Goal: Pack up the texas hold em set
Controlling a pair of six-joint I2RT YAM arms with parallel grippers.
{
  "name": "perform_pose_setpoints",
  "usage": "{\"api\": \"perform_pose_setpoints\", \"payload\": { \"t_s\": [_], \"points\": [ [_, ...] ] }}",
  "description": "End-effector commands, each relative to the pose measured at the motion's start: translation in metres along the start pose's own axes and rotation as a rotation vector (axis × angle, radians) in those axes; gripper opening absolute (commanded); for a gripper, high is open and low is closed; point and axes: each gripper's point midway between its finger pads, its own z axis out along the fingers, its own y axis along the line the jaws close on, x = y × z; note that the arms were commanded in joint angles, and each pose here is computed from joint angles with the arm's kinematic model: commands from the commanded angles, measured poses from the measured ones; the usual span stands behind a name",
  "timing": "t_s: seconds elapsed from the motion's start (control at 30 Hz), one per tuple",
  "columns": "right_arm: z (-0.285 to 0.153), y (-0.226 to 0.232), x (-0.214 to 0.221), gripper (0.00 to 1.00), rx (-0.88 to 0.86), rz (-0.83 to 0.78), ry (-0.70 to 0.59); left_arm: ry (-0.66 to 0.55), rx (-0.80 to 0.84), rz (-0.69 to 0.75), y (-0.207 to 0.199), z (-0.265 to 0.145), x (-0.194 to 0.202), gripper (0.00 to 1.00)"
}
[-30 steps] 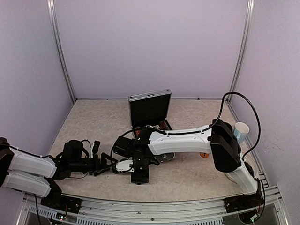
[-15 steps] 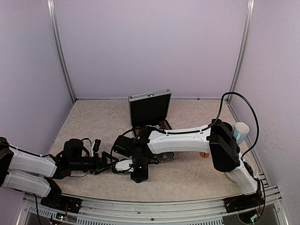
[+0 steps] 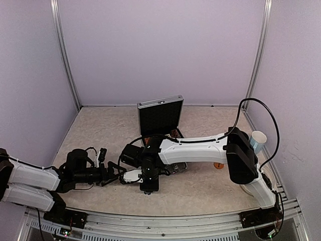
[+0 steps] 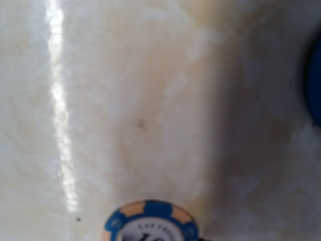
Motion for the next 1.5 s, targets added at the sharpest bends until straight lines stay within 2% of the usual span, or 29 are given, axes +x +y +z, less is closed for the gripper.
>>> {"api": "perform_pose_setpoints", "payload": {
  "t_s": [0.0, 0.07, 0.2, 0.3, 0.37, 0.73, 0.93, 1.1, 1.47],
  "points": [
    [-0.046, -0.02, -0.024, 0.3, 0.088, 0.041, -0.136, 0.059, 0.0, 0.003, 0.007, 0.0, 0.02, 0.98],
    [-0.044, -0.016, -0.021, 0.37, 0.07, 0.04, -0.126, 0.062, 0.001, 0.003, 0.006, 0.001, 0.02, 0.98],
    [-0.023, -0.009, -0.008, 0.69, 0.029, 0.038, -0.057, 0.065, -0.015, -0.008, 0.009, 0.002, 0.021, 0.98],
    [-0.006, -0.006, -0.004, 0.78, 0.027, 0.034, -0.009, 0.03, -0.066, -0.029, 0.018, -0.001, 0.017, 0.98],
    [0.002, -0.003, -0.002, 0.79, 0.019, 0.031, 0.015, 0.013, -0.078, -0.032, 0.018, -0.003, 0.014, 0.98],
    [0.031, 0.003, -0.001, 0.75, -0.021, 0.043, 0.075, -0.017, -0.086, -0.025, 0.017, -0.013, 0.009, 0.99],
    [0.042, 0.007, 0.012, 0.6, -0.038, 0.056, 0.127, -0.026, -0.081, -0.024, 0.016, -0.019, 0.009, 0.99],
    [0.045, 0.012, 0.027, 0.58, -0.052, 0.076, 0.172, -0.042, -0.08, -0.029, 0.019, -0.024, 0.009, 0.99],
    [0.05, 0.012, 0.034, 0.4, -0.083, 0.105, 0.189, -0.054, -0.071, -0.032, 0.019, -0.027, 0.009, 0.99]
  ]
}}
